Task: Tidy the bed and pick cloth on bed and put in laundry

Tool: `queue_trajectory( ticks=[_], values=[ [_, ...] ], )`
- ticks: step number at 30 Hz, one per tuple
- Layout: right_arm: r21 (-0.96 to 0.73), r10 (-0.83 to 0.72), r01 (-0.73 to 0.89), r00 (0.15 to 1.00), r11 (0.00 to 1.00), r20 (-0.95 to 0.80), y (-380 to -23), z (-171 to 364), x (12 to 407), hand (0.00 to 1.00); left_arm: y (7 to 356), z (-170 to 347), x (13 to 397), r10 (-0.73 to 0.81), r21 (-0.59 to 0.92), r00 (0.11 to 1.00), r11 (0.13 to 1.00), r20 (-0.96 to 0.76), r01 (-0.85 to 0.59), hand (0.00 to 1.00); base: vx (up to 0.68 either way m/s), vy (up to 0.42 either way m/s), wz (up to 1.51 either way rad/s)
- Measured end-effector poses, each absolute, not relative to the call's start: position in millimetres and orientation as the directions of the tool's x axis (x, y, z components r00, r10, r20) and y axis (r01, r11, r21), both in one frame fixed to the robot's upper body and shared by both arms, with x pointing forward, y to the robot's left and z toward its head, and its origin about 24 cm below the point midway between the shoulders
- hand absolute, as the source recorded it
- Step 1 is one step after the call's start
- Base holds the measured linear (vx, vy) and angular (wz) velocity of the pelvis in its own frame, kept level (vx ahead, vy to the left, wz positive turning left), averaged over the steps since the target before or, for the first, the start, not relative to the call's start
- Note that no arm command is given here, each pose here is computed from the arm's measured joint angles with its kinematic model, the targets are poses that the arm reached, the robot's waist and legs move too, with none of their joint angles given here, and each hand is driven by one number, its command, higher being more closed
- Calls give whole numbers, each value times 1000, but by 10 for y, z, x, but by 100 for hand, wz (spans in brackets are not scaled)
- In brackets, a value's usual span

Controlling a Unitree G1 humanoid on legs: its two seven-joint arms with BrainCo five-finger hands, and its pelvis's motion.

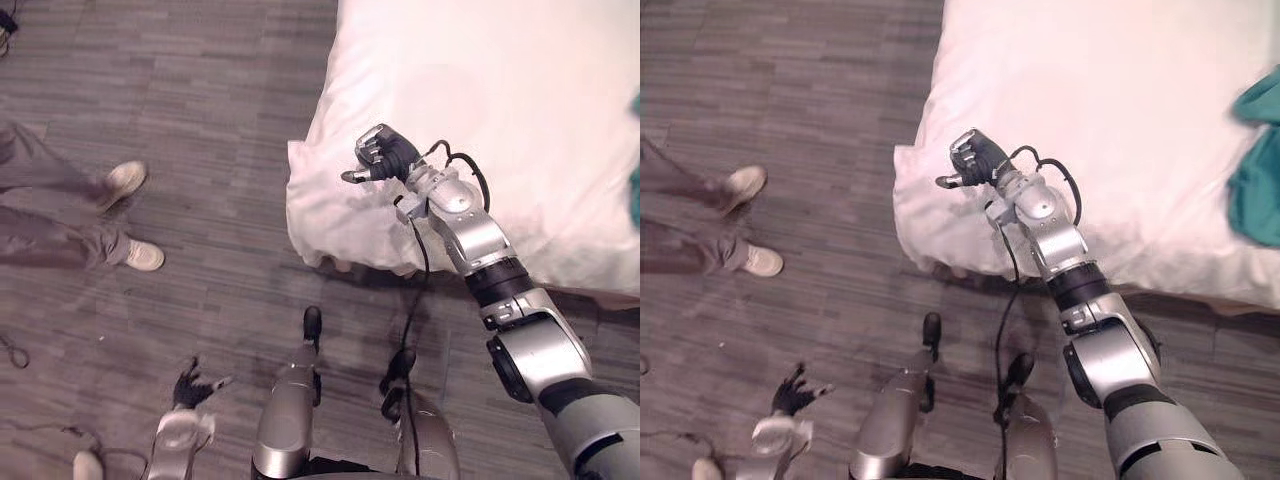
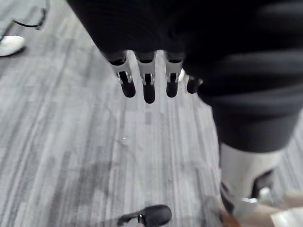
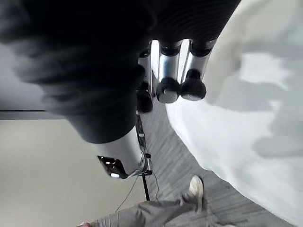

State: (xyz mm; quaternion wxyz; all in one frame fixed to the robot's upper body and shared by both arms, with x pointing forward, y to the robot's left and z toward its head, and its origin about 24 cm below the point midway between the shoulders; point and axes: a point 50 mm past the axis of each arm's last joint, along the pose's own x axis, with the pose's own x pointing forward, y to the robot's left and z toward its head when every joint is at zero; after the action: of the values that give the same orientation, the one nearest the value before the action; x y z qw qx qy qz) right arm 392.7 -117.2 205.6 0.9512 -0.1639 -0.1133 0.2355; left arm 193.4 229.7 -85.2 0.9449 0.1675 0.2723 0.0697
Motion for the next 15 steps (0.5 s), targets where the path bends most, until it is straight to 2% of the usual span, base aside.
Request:
queue_trajectory(
  ticks=[4,7,8,9,10,11,13,15],
  values=[
    [-269,589,-541,795,797,146,-1114,2029,3922,100,1967,-853,2024,57,304,869,946,-491,109,0,-7,35,-23],
    [-256,651,-611,750,749,115,-1088,1906,3920,100,1905,-891,1996,20,292,864,945,-504,149,0,13,21,-8],
    [-241,688,-658,723,713,63,-1064,1747,3915,100,1910,-899,1989,21,278,863,950,-505,140,0,0,0,0],
    [-202,680,-677,730,708,-64,-1119,1375,3895,100,1911,-890,2007,19,265,868,956,-496,130,0,0,0,0],
    [-178,660,-674,739,717,-137,-1183,1153,3862,100,1909,-879,2021,17,264,872,956,-490,129,0,34,-3,9],
    [-165,599,-656,746,737,-291,-1325,728,3755,100,1908,-856,2051,16,255,879,960,-477,120,0,45,-11,15],
    [-165,505,-670,677,724,-535,-1553,-14,3347,100,1950,-832,2081,27,223,883,971,-469,89,0,59,-3,11],
    [-176,494,-722,609,669,-621,-1533,-296,3102,100,2037,-833,2074,67,194,876,980,-478,31,0,73,7,-3]
  ],
)
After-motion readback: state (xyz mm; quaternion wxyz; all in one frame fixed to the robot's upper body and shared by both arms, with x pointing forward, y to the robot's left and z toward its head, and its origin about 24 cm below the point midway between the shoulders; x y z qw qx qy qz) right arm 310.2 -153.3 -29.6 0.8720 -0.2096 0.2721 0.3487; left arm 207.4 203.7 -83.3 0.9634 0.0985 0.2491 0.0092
